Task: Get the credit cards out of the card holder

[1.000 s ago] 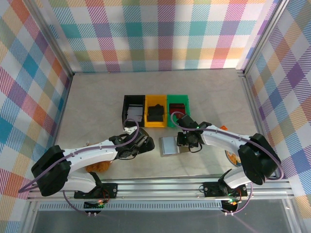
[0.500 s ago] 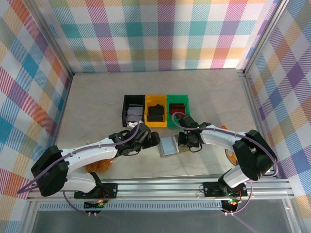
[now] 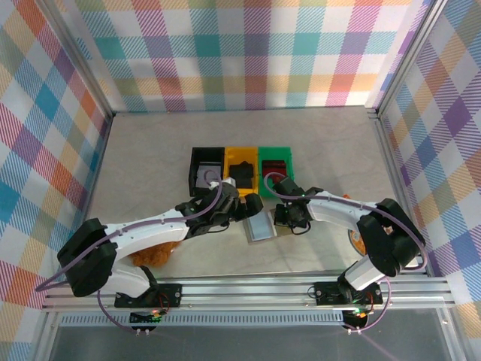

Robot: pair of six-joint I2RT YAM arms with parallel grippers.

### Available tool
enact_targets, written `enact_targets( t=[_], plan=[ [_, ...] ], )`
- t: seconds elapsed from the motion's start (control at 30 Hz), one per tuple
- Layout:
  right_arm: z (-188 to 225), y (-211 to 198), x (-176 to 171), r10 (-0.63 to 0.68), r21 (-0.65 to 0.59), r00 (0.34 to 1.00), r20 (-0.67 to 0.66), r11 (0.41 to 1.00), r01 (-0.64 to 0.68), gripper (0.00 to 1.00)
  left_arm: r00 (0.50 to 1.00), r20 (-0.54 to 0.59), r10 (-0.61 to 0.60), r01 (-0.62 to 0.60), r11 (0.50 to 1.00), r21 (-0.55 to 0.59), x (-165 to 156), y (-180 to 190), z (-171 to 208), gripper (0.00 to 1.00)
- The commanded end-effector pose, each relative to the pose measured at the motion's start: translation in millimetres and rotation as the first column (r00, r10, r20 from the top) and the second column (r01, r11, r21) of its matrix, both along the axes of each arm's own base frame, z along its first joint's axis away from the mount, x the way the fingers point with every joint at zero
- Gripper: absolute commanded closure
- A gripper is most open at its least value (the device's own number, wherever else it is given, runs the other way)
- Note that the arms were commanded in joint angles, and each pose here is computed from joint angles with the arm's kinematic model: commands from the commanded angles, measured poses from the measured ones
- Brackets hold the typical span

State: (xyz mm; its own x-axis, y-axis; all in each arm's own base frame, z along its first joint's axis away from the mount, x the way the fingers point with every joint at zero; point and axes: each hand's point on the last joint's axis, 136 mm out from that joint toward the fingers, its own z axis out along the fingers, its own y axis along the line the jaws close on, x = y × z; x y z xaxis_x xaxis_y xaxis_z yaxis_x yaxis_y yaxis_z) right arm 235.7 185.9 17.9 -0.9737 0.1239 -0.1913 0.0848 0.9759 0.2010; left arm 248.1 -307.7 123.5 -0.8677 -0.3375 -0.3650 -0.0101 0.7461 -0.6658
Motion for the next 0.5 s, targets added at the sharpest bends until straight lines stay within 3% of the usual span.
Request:
enact_targets(
  t=[0.0, 0.47],
  plan=[
    [-22.3, -13.8, -31.4, -0.005, -0.038, 0.993, -0.121, 0.999, 0.000, 0.97, 0.999, -0.003, -0.036, 0.035, 0.991, -0.130, -2.5, -24.1, 4.4, 0.00],
    [-20.3, -8.7, -32.6, -0.014, 0.001, 0.993, -0.121, 1.000, 0.014, 0.99, 0.997, -0.074, -0.034, 0.017, 0.974, -0.226, -12.0, -33.3, -22.2, 0.00]
  ],
)
